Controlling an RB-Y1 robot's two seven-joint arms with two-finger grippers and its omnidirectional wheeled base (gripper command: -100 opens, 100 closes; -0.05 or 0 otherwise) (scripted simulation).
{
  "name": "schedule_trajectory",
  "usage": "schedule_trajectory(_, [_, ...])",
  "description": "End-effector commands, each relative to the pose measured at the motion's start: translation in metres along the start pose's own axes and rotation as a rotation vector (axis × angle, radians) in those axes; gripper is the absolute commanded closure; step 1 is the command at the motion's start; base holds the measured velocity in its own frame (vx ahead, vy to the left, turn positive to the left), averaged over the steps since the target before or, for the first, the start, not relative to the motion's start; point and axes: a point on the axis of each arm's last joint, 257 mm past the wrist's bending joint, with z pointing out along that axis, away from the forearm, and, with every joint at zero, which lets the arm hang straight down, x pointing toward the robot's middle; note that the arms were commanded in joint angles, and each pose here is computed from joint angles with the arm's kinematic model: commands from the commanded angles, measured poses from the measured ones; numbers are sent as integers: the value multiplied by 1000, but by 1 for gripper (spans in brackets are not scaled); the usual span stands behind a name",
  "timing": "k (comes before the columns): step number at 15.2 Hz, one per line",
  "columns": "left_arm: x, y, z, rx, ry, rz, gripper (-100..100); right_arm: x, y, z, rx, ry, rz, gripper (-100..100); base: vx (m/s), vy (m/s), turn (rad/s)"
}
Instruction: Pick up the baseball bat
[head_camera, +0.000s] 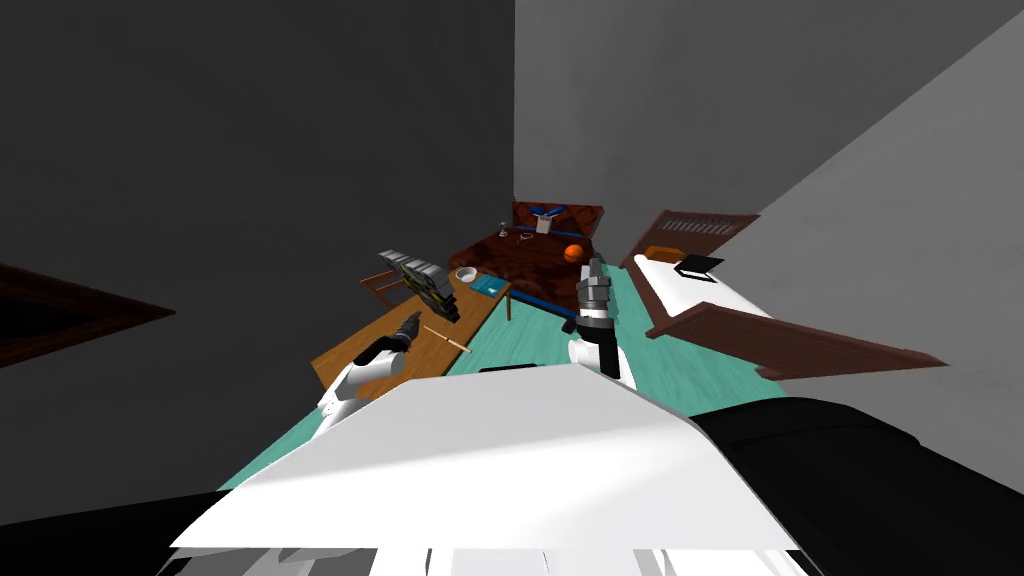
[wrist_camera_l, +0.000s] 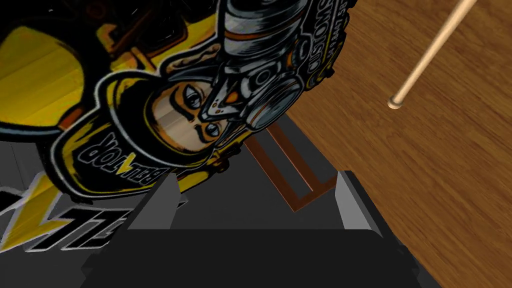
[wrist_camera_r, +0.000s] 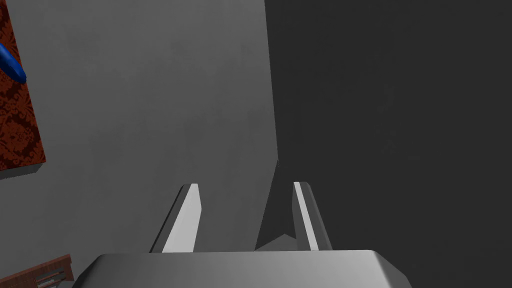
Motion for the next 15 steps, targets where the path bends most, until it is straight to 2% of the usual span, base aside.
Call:
schedule_trajectory(1, [-4,25,5,-74,11,10,-100,0,0,0,0,0,0,0,17,19,-272])
schedule_trajectory(2, [-3,37,5,-105,16,7,-100,0,0,0,0,0,0,0,19,26,-207])
schedule_trajectory(3, [-2,39,5,-114,19,7,-100,0,0,0,0,0,0,0,15,24,-55])
schedule_trajectory(4, [-7,58,7,-164,26,9,-100,0,0,0,0,0,0,0,14,19,-169])
schedule_trajectory(6, [-5,64,6,-187,35,9,-100,0,0,0,0,0,0,0,13,20,-134])
schedule_trajectory(7, [-8,84,6,-240,46,8,-100,0,0,0,0,0,0,0,13,15,-148])
schedule_trajectory(10, [-8,110,3,-318,70,5,-100,0,0,0,0,0,0,0,14,25,-221])
schedule_trajectory(11, [-7,112,2,-327,74,4,-100,0,0,0,0,0,0,0,13,25,-54])
schedule_trajectory(12, [-9,129,1,-373,88,-1,-100,0,0,0,0,0,0,0,15,21,-147])
schedule_trajectory(14, [-7,133,-1,-392,97,-2,-100,0,0,0,0,0,0,0,9,21,-122])
schedule_trajectory(15, [-6,152,-5,-447,119,-9,-100,0,0,0,0,0,0,0,9,18,-170])
